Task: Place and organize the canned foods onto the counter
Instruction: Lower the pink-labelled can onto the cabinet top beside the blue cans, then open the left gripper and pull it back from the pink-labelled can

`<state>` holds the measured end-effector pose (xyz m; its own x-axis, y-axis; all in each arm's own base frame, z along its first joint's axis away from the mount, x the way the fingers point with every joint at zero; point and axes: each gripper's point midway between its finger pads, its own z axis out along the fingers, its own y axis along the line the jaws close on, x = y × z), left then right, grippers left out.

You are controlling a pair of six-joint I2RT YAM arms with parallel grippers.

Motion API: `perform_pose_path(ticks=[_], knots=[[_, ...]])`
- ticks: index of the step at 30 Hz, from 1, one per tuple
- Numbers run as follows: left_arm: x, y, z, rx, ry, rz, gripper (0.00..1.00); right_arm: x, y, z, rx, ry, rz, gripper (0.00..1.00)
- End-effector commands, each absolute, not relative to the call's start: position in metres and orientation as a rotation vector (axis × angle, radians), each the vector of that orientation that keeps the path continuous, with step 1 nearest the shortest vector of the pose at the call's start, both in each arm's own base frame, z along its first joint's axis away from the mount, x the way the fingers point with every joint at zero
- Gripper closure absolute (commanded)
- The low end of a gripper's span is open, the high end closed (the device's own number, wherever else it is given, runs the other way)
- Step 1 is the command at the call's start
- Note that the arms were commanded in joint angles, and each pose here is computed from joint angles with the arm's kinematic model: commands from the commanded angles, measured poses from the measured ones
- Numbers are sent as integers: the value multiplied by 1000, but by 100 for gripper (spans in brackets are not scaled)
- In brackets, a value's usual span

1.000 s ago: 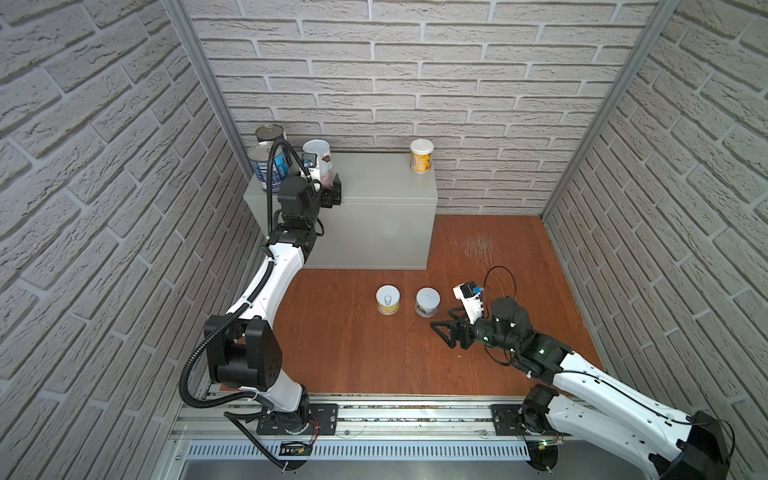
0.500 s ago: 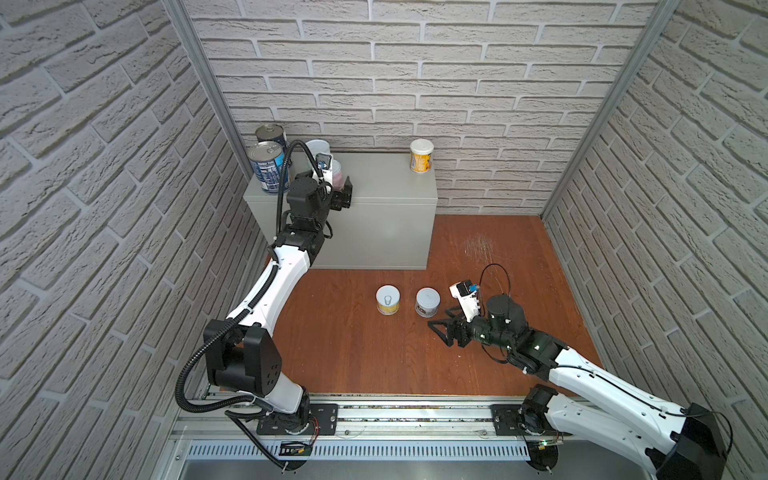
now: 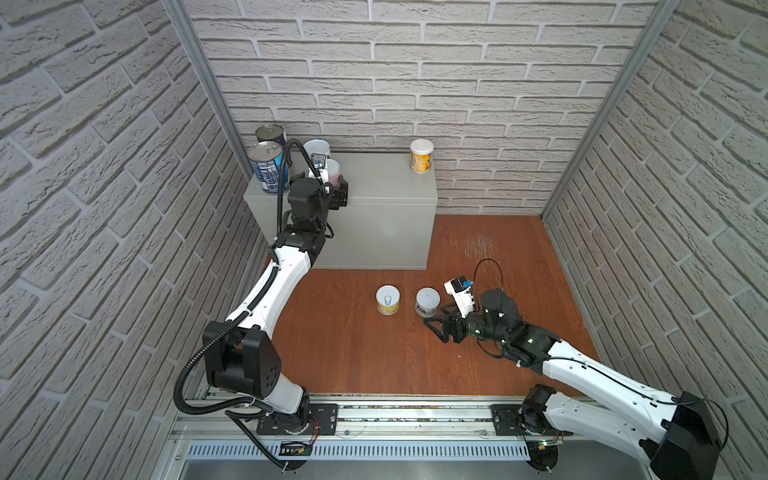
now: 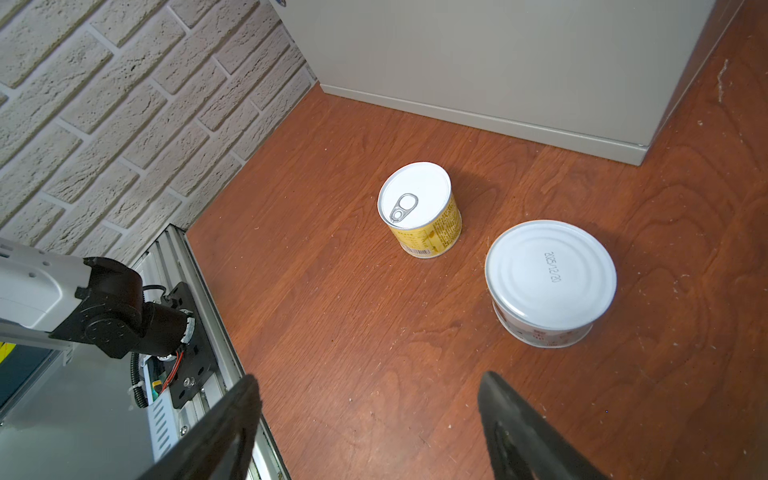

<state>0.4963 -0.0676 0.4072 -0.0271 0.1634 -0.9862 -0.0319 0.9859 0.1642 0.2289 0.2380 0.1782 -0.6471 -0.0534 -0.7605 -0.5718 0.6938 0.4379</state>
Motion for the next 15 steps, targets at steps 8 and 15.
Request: perform_pose_path(ticks=[8,15], knots=[[473,-58,434,0,1537,215,2,234,249,211,-507,2060,916,17],[459,-59,443,-3,1514,238,2,234,247,213,-510,2062,904,17]])
